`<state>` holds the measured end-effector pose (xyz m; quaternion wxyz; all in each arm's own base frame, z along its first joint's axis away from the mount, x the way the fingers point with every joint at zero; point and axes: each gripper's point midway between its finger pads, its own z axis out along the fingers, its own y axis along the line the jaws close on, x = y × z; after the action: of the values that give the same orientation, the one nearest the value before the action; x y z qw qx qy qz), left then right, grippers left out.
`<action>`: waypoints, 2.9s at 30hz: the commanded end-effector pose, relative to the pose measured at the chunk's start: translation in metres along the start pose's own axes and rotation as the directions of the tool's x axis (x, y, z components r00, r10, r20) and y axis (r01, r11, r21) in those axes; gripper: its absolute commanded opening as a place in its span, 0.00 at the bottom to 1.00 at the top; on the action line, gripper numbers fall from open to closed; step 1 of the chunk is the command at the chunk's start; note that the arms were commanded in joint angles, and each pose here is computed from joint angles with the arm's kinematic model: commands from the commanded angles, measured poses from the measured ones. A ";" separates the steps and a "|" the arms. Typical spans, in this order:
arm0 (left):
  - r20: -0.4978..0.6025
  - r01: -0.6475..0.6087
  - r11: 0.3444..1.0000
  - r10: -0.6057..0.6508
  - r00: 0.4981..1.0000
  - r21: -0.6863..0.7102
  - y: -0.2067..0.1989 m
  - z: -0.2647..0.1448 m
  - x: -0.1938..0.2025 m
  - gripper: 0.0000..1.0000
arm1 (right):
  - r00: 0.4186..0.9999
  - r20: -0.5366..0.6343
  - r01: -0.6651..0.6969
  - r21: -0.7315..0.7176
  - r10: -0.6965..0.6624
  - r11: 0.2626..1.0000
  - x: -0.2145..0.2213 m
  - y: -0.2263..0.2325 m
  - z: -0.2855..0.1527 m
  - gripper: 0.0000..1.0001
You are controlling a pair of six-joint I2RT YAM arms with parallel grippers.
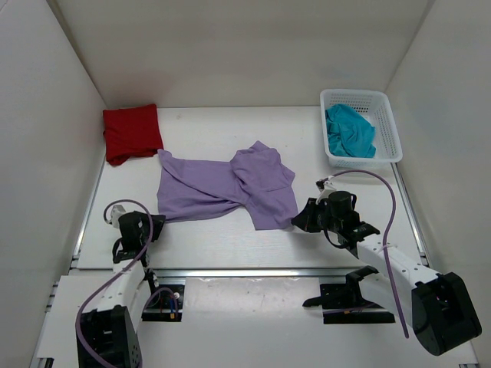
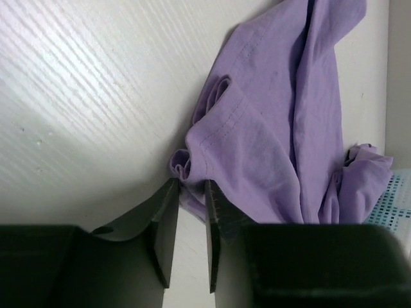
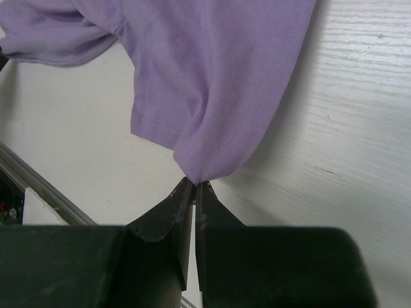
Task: Fold and stack the t-shirts
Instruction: Flatten out the tshirt
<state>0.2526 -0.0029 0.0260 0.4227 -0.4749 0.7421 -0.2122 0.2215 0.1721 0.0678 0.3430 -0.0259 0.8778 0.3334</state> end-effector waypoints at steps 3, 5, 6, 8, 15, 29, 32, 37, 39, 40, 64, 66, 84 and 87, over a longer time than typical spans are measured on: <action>-0.030 -0.026 0.996 0.023 0.999 -0.085 0.025 -0.005 0.015 0.29 | 0.999 0.043 0.020 -0.027 -0.019 0.999 -0.012 0.006 0.001 0.00; -0.030 -0.029 0.996 0.027 0.999 -0.080 0.024 -0.005 0.015 0.34 | 0.998 0.048 0.029 -0.033 -0.028 0.999 -0.012 0.008 0.000 0.00; -0.034 -0.027 0.997 0.024 0.999 -0.078 0.025 -0.006 0.016 0.48 | 0.999 0.044 0.015 -0.022 -0.014 1.000 -0.012 0.005 0.001 0.00; -0.035 -0.034 0.998 0.032 0.999 -0.053 0.017 -0.006 0.015 0.61 | 0.999 0.041 0.028 -0.037 -0.026 0.999 -0.011 0.008 0.001 0.00; -0.062 -0.137 0.988 0.132 0.989 -0.077 0.008 -0.014 0.014 0.43 | 0.999 0.046 0.027 -0.040 -0.025 0.999 -0.013 0.008 0.001 0.00; -0.028 -0.016 0.994 0.013 1.000 -0.113 0.027 -0.005 0.011 0.37 | 0.998 0.061 0.028 -0.058 -0.025 0.998 -0.017 0.013 -0.002 0.00; -0.053 -0.012 0.992 0.005 0.999 -0.124 0.030 -0.005 0.014 0.28 | 0.997 0.070 0.026 -0.056 -0.022 0.998 -0.018 0.011 -0.004 0.00; -0.039 -0.030 0.992 0.026 0.999 -0.124 0.030 -0.005 0.012 0.30 | 0.997 0.075 0.030 -0.066 -0.025 0.997 -0.017 0.013 -0.004 0.00; -0.039 -0.035 0.993 0.030 0.999 -0.114 0.028 -0.005 0.012 0.44 | 0.997 0.068 0.028 -0.066 -0.024 0.997 -0.016 0.013 -0.003 0.01; -0.043 -0.026 0.993 0.021 0.999 -0.118 0.031 -0.005 0.014 0.46 | 0.997 0.073 0.032 -0.066 -0.027 0.997 -0.017 0.014 -0.004 0.00; -0.058 -0.069 0.994 0.065 0.996 -0.082 0.012 0.009 0.003 0.15 | 0.998 0.063 0.014 -0.065 -0.010 0.998 -0.018 0.012 -0.003 0.00; -0.048 -0.084 0.994 0.081 0.996 -0.074 0.004 0.010 -0.003 0.02 | 0.997 0.075 0.014 -0.063 -0.010 0.998 -0.022 0.012 -0.003 0.00; 0.121 -0.342 0.682 0.351 0.929 0.647 -0.318 -0.125 -0.129 0.00 | 0.735 0.598 0.252 0.196 -0.319 0.948 -0.253 0.183 -0.200 0.00; 0.187 -0.360 0.614 0.329 0.926 0.703 -0.359 -0.167 -0.155 0.00 | 0.646 0.666 0.282 0.244 -0.372 0.928 -0.297 0.226 -0.253 0.00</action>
<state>0.3525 -0.0332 0.3817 0.6001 -0.1762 0.6926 -0.3594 0.2377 0.1801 0.4597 0.6454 -0.0669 0.7052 0.2859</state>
